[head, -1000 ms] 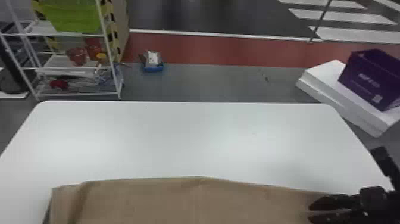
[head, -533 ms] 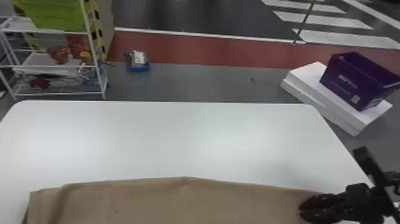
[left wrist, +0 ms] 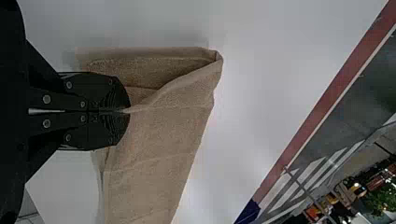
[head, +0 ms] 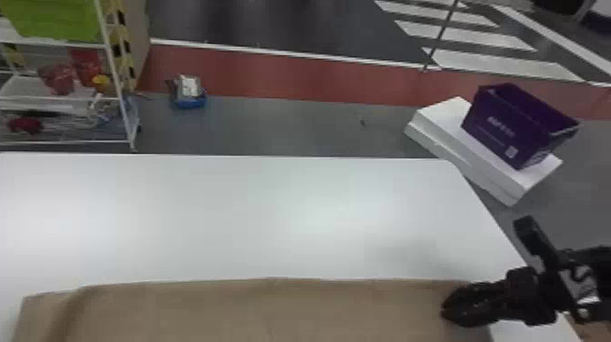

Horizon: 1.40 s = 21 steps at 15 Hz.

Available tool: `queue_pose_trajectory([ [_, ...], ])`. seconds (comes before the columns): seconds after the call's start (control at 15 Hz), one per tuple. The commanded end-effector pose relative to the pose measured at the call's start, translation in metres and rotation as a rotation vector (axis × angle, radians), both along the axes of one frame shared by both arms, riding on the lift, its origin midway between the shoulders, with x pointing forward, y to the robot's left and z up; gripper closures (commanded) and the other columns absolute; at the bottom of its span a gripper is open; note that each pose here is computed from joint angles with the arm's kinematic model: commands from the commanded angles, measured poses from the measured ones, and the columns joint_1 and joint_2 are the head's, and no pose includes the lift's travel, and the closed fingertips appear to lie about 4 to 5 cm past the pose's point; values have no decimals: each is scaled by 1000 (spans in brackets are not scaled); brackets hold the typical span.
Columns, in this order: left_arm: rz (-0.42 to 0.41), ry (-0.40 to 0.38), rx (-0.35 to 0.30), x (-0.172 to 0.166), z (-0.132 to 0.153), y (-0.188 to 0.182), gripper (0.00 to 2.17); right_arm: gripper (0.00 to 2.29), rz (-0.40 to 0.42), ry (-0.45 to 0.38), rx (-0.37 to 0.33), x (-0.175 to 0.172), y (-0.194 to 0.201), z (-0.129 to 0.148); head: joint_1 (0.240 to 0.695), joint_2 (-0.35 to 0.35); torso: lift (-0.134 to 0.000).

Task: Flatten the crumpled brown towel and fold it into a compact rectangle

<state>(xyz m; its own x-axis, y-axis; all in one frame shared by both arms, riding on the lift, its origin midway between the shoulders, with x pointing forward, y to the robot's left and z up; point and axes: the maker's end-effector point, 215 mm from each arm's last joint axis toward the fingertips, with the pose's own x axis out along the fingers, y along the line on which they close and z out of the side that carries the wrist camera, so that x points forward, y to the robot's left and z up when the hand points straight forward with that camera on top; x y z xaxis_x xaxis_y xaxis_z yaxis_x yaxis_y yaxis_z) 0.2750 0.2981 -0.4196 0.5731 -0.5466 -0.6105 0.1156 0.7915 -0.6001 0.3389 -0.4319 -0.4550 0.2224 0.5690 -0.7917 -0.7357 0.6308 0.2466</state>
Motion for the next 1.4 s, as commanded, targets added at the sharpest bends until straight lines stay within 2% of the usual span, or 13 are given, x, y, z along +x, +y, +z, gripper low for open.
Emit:
queue_pose_trajectory([
  [0.0,-1,-2,-5,0,1,-1,1706,819,28,-30,1,11,2,3,695,-254,-124],
  [0.53,4,29,-7,-6,-10,0,1706,819,121,-93,-65,33,-6,1,695,-247,-124],
  [0.93,1,33,7,-9,-17,5,1706,819,128,-88,-102,48,-17,-2,695,-257,-124],
  [1.33,11,49,11,-26,-6,4,1706,819,151,-70,-115,45,-12,-11,695,-255,-124],
])
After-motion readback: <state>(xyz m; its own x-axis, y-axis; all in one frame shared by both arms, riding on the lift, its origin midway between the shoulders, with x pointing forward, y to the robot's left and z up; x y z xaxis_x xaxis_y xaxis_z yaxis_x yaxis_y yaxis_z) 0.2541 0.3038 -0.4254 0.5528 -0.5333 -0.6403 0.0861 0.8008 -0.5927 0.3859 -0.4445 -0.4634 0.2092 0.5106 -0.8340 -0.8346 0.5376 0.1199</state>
